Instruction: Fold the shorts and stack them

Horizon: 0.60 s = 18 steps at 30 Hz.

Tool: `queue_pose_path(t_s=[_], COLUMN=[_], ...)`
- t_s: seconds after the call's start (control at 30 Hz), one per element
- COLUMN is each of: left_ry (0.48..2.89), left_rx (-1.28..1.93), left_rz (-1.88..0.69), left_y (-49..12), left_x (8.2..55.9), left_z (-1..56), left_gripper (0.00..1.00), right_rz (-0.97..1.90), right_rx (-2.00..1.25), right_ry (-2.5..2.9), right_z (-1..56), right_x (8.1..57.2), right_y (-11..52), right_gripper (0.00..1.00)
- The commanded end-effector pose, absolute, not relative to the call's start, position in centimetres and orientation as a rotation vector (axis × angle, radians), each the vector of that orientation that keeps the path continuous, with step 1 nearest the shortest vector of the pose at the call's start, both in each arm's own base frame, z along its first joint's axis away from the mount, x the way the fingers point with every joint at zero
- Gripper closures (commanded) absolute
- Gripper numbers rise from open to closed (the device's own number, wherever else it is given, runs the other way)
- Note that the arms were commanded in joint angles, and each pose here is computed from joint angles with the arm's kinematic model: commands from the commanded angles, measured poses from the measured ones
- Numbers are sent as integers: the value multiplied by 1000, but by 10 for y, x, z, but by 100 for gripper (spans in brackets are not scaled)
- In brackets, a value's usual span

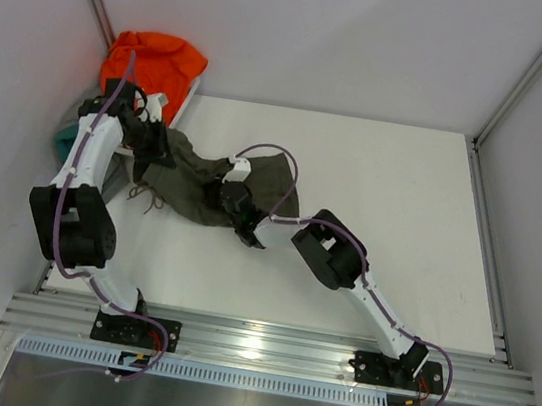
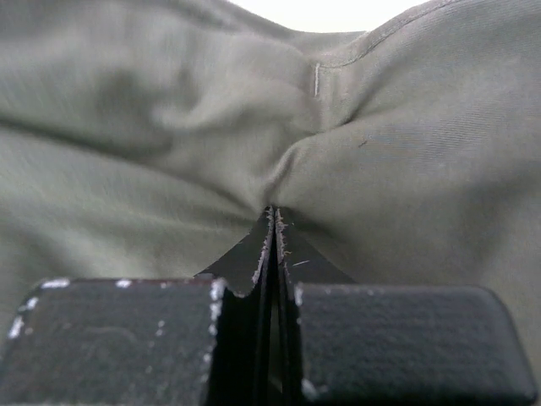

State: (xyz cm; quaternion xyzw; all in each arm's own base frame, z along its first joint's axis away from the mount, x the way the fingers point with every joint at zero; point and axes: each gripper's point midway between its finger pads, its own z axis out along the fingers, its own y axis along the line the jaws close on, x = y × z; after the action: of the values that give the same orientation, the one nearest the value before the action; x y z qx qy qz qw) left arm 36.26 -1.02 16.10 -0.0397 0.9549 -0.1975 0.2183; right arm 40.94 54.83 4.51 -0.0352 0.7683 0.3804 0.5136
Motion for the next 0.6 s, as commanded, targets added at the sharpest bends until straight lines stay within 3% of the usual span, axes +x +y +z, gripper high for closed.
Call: queue_pose_path(t_s=[0.0, 0.4, 0.57], left_ry=[2558, 2591, 2652], left_rx=[-47, -36, -23], left_rz=[-569, -596, -441], left_y=[-28, -51, -38], left_x=[376, 388, 384], left_z=[207, 219, 205], left_gripper=[100, 100, 100], right_rz=[832, 842, 849], right_rx=[-79, -95, -87], right_ry=[1796, 1811, 1788], right_z=[53, 58, 68], right_x=[412, 400, 400], right_y=[552, 578, 579], right_gripper=[100, 100, 100])
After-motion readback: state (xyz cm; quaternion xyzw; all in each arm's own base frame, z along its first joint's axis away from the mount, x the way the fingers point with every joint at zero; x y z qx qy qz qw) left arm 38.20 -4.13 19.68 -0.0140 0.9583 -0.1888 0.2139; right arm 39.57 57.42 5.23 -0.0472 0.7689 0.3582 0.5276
